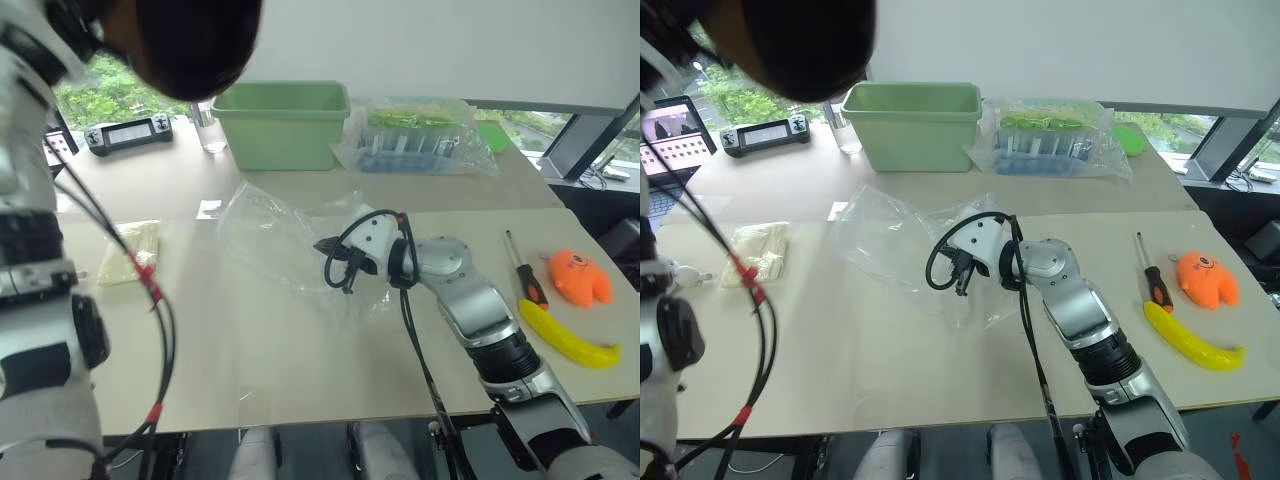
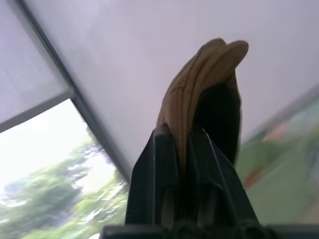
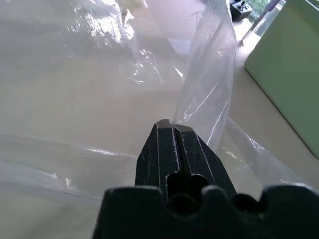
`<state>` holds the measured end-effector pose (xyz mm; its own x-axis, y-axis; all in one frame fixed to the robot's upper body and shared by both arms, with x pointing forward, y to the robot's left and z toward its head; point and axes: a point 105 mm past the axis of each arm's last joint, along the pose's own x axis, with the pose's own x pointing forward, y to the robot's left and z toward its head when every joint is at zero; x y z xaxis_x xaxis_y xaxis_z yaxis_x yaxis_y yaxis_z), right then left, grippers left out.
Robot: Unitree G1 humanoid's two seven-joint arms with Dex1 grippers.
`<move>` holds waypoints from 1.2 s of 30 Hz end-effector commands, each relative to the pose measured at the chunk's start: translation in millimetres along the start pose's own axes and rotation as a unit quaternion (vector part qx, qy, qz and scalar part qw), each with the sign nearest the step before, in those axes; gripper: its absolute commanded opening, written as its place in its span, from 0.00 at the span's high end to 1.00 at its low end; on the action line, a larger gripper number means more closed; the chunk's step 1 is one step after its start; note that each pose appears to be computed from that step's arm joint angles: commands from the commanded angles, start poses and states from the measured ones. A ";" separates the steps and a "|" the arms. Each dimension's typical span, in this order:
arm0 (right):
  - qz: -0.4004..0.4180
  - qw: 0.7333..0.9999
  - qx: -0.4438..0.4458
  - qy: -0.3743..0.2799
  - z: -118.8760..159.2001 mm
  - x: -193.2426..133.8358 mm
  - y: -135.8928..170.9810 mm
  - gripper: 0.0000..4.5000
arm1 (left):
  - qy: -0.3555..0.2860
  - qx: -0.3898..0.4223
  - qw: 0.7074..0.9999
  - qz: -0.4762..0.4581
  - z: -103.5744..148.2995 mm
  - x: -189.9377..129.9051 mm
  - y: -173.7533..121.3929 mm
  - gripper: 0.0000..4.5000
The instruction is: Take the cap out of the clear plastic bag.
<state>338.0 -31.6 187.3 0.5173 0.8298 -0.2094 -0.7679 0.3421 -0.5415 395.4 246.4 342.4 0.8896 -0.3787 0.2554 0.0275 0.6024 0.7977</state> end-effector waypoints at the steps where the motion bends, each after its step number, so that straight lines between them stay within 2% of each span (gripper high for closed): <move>1: -0.009 1.000 -0.016 -0.025 14.4 -0.5 -3.1 1.00 | -0.003 0.092 0.996 0.000 -23.0 -15.6 -27.8 0.99; 3: -0.010 0.999 -0.012 -0.030 16.7 -0.3 -2.8 1.00 | 0.009 0.110 0.994 -0.016 -40.1 -24.9 -45.6 0.99; 9: -0.007 0.999 -0.014 -0.030 17.0 -0.1 -2.6 1.00 | 0.031 0.128 0.988 -0.082 -69.7 -42.9 -97.5 0.99; 11: -0.006 0.999 -0.016 -0.029 16.8 -0.1 -2.6 1.00 | 0.022 0.080 0.992 -0.100 -69.7 -45.4 -114.8 0.99; 13: -0.006 0.999 -0.017 -0.029 16.7 0.1 -2.8 1.00 | 0.001 0.031 0.995 -0.100 -60.9 -43.3 -121.4 0.81; 14: -0.006 0.999 -0.017 -0.029 16.7 0.0 -2.9 1.00 | -0.008 0.015 0.994 -0.104 -56.6 -41.9 -124.0 0.78; 15: -0.006 0.999 -0.017 -0.028 16.6 0.1 -3.0 1.00 | -0.022 0.004 0.994 -0.107 -50.0 -39.6 -125.1 0.66; 16: -0.006 0.999 -0.017 -0.028 16.5 0.1 -3.0 1.00 | -0.033 -0.007 0.993 -0.110 -44.1 -37.2 -125.9 0.61; 18: -0.006 0.999 -0.018 -0.027 16.2 0.0 -2.8 1.00 | -0.052 -0.035 0.991 -0.119 -32.4 -33.0 -126.8 0.43; 21: -0.004 1.000 -0.019 -0.025 15.2 -1.3 -1.6 1.00 | -0.071 -0.179 0.968 -0.160 -8.7 -30.3 -131.5 0.17; 23: -0.007 0.999 -0.020 -0.024 15.2 -2.3 -2.9 1.00 | -0.088 -0.324 0.920 -0.203 16.5 -37.8 -136.8 0.02; 25: -0.014 0.999 -0.027 -0.019 14.1 -2.9 -5.8 1.00 | -0.104 -0.410 0.869 -0.259 42.0 -51.0 -143.5 0.01; 27: -0.027 0.999 -0.044 -0.007 10.2 -2.6 -11.1 1.00 | -0.118 -0.444 0.834 -0.306 64.1 -64.3 -146.1 0.01; 29: -0.037 0.998 -0.052 -0.001 7.4 -1.9 -15.2 1.00 | -0.126 -0.456 0.822 -0.316 76.0 -69.1 -139.9 0.01; 32: -0.052 0.995 -0.082 0.017 1.2 -0.8 -23.7 1.00 | -0.157 -0.474 0.818 -0.286 89.2 -66.5 -112.1 0.01; 36: -0.109 0.976 -0.176 0.071 -12.6 -1.8 -54.0 1.00 | -0.223 -0.514 0.797 -0.227 109.2 -64.1 -63.6 0.01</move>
<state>373.6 -50.6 188.7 0.6676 0.7122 -0.2170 -0.5958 0.3363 -0.7294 295.7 148.2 309.9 0.4589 -0.8258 0.3279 0.8635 0.5014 0.0543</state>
